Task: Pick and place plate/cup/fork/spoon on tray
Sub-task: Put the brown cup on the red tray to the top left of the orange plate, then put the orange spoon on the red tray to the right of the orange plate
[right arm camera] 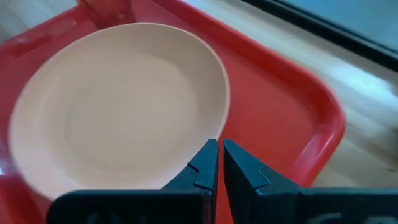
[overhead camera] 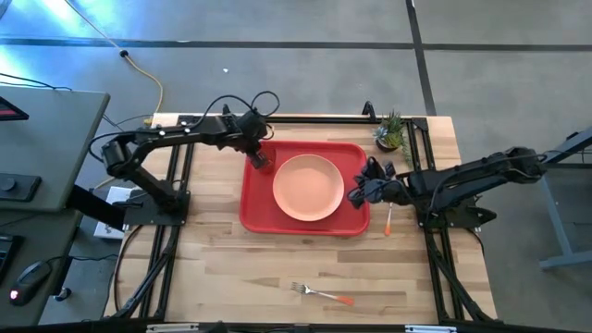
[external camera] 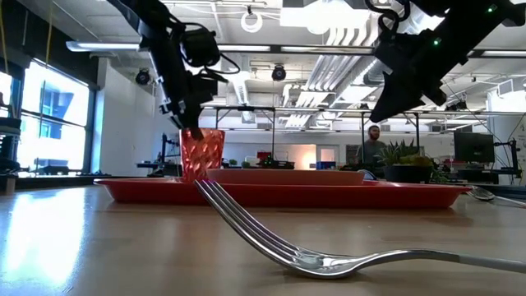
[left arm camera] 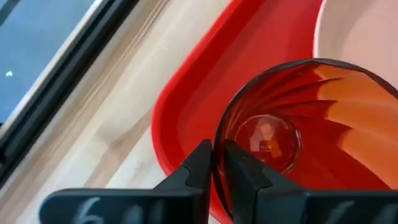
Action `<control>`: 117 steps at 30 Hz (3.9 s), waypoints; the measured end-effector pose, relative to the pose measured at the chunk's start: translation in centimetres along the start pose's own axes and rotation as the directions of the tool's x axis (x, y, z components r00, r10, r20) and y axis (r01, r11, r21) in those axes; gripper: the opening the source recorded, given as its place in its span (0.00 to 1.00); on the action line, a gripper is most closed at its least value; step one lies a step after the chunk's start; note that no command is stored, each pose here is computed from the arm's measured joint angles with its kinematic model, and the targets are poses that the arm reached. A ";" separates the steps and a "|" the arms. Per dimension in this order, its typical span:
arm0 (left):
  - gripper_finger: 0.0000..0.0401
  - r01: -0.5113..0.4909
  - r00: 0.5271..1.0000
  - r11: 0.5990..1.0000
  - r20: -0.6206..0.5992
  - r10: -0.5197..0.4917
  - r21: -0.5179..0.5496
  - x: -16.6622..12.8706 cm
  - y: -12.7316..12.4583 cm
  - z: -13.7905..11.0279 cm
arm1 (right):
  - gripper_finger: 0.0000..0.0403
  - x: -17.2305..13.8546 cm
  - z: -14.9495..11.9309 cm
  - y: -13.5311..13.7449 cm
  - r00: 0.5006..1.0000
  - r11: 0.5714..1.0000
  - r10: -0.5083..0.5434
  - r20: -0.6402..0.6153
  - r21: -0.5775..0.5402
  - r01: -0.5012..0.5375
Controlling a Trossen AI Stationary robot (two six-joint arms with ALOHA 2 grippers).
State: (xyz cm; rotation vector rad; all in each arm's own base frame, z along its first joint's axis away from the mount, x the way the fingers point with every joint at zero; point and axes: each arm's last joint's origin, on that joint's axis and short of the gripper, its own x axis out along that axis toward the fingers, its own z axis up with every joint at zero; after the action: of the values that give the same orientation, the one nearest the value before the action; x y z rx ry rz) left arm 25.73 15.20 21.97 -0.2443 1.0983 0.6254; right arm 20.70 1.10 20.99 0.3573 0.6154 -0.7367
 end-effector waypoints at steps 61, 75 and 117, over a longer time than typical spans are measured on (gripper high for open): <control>0.16 -0.095 0.587 0.979 0.804 -0.093 0.182 -7.7 -15.0 -7.1 | 0.10 -5.3 -0.5 -2.0 0.907 0.906 -0.421 0.034 -0.039 0.422; 0.16 0.206 0.443 0.978 0.891 -0.097 0.004 -14.9 -12.1 0.8 | 0.46 -2.9 -2.1 -5.5 0.756 0.834 -0.228 -0.613 0.277 0.477; 0.16 0.127 0.738 0.992 0.668 -0.096 0.003 -13.8 -0.4 -0.9 | 0.33 2.0 -4.9 -4.2 0.530 0.746 -0.248 -0.811 0.188 0.638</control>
State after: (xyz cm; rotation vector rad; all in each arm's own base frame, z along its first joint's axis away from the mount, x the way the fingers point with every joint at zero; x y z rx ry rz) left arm 21.00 9.62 33.75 -0.1012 0.3634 0.5618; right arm 16.93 -0.29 15.59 1.0213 1.3741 -1.2861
